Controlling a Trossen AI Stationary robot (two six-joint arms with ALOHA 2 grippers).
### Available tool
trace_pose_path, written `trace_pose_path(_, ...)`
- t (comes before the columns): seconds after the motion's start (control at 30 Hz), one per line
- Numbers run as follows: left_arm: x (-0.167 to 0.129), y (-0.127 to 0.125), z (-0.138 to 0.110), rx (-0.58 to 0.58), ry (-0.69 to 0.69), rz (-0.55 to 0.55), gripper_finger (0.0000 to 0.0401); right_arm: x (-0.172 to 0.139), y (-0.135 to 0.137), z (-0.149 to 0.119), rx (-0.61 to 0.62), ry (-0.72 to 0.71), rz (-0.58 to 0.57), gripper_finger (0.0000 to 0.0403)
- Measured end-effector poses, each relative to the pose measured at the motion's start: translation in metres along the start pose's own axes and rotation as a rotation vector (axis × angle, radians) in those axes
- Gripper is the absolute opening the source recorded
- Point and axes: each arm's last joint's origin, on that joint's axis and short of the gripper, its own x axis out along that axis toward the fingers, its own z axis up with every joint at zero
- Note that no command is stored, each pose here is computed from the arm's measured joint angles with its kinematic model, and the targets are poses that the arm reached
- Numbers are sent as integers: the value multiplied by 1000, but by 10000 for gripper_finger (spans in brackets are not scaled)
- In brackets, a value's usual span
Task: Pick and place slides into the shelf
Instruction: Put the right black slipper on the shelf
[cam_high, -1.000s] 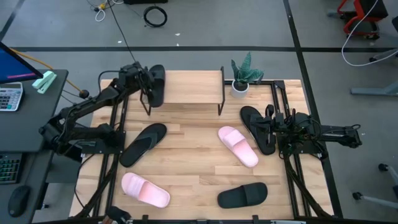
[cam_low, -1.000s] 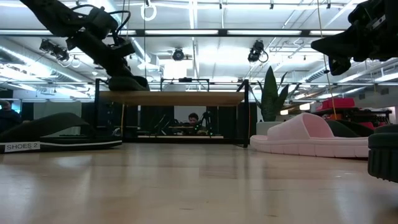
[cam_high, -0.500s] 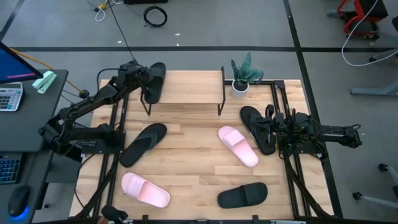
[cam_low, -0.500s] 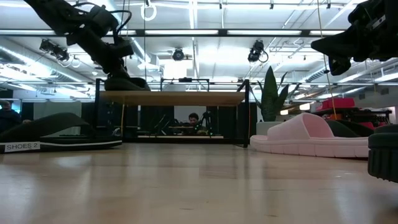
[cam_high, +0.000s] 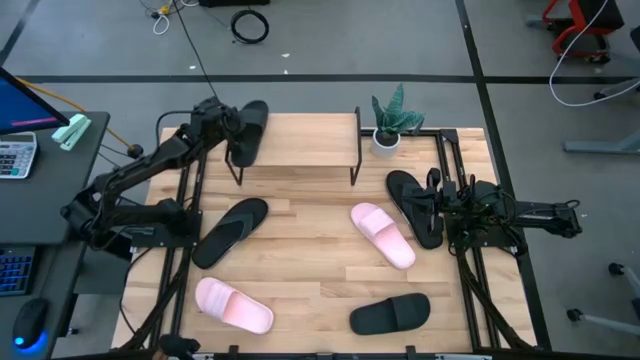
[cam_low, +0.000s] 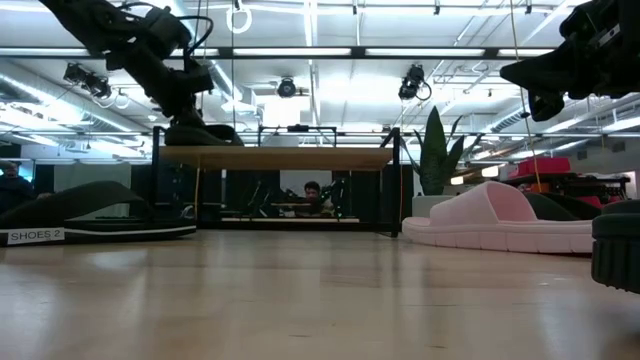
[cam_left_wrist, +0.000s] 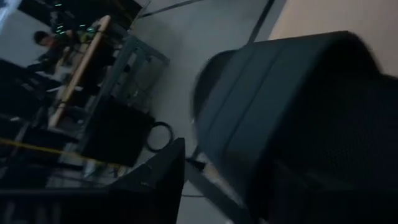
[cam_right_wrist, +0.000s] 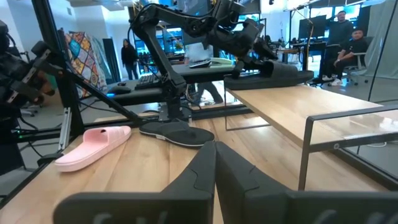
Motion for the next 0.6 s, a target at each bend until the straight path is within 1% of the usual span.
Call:
trace_pose_path(0.1, -10, -2, 6, 14, -11, 34, 200, 0, 0, 0, 1, 0, 0, 14)
trace_pose_path(0.23, -32, -2, 18, 6, -114, 45, 203, 0, 0, 0, 0, 0, 0, 14)
trace_pose_path(0.3, -43, -2, 22, -21, -168, 44, 202, 0, 0, 0, 0, 0, 0, 14)
trace_pose_path(0.4, -58, -1, 26, -27, -232, 52, 200, 0, 0, 0, 0, 0, 0, 14)
trace_pose_path(0.47, -62, 1, 26, -31, -247, 59, 200, 0, 0, 0, 0, -1, 0, 14)
trace_pose_path(0.6, -60, 2, 25, -92, -232, 60, 200, 0, 0, 0, 1, 0, 0, 14)
